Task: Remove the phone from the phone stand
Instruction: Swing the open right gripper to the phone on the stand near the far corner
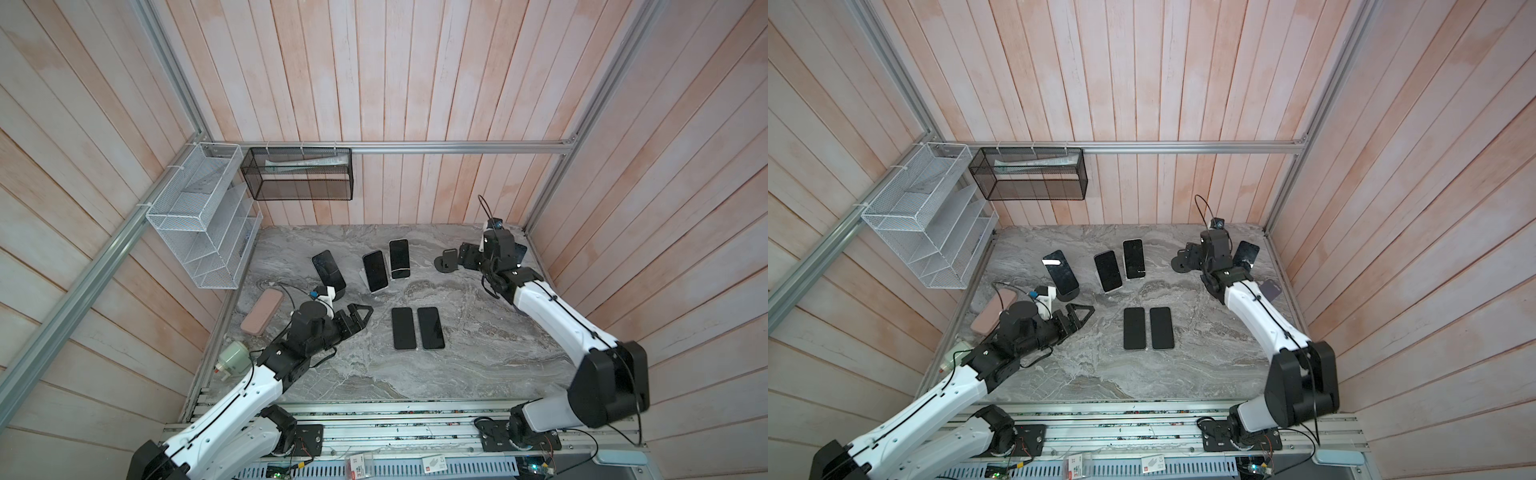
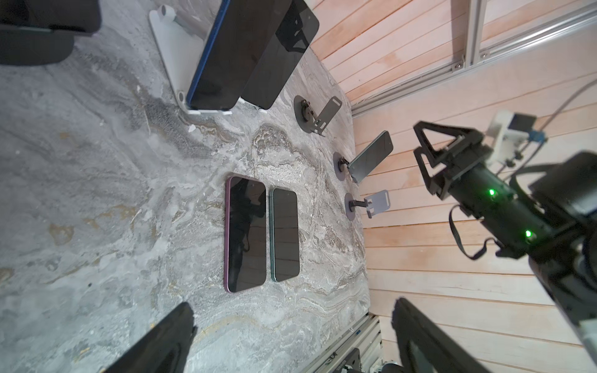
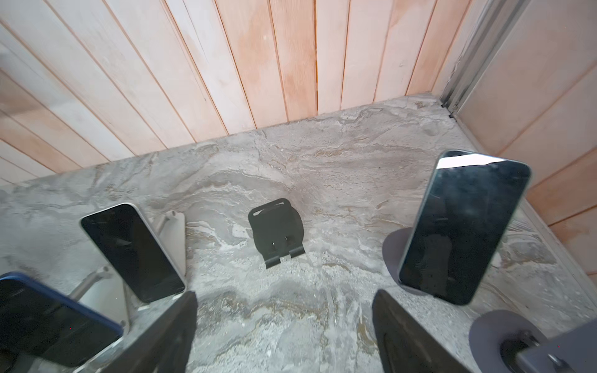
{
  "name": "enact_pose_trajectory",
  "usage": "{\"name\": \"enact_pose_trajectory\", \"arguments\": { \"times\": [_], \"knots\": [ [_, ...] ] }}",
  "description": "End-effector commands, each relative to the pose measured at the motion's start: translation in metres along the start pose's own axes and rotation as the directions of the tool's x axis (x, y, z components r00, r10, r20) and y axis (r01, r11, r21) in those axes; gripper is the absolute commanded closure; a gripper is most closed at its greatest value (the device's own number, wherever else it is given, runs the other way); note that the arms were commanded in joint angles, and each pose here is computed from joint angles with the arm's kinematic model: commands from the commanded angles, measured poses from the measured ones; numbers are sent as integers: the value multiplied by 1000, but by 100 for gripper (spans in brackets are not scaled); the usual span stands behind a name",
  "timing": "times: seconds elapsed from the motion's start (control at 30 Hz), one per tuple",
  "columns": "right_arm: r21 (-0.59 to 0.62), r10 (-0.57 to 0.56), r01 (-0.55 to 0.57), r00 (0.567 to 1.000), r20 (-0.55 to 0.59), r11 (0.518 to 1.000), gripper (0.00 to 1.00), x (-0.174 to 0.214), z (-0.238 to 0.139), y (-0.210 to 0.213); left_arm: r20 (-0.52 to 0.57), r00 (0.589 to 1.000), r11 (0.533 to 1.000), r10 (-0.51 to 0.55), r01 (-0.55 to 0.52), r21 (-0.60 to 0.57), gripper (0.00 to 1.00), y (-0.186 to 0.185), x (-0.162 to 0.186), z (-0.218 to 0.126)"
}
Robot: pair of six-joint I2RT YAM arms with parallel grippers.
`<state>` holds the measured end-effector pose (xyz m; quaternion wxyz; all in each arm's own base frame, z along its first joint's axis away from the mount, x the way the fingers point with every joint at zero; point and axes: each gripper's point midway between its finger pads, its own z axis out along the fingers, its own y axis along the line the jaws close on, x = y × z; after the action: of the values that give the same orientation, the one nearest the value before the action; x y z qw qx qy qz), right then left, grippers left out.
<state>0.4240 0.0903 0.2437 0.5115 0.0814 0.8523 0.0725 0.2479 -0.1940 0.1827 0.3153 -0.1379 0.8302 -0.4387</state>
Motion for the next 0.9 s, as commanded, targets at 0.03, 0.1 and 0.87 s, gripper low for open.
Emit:
{"name": "enact_pose_trajectory", "arguments": {
  "times": [0.03,0.1,0.87],
  "knots": [
    [0,59,-59,997,58,998,15,5,-28,-13,32,989,989,-144,145,-22,3,42,19,1],
    [38,42,-45,995,95,998,17,-3,-41,-23,36,986,987,-160,161,-13,3,42,19,2],
    [353,91,-88,996,8,932,3,-83,28,-143,-93,995,999,-33,32,-14,3,10,16,31]
  ]
}}
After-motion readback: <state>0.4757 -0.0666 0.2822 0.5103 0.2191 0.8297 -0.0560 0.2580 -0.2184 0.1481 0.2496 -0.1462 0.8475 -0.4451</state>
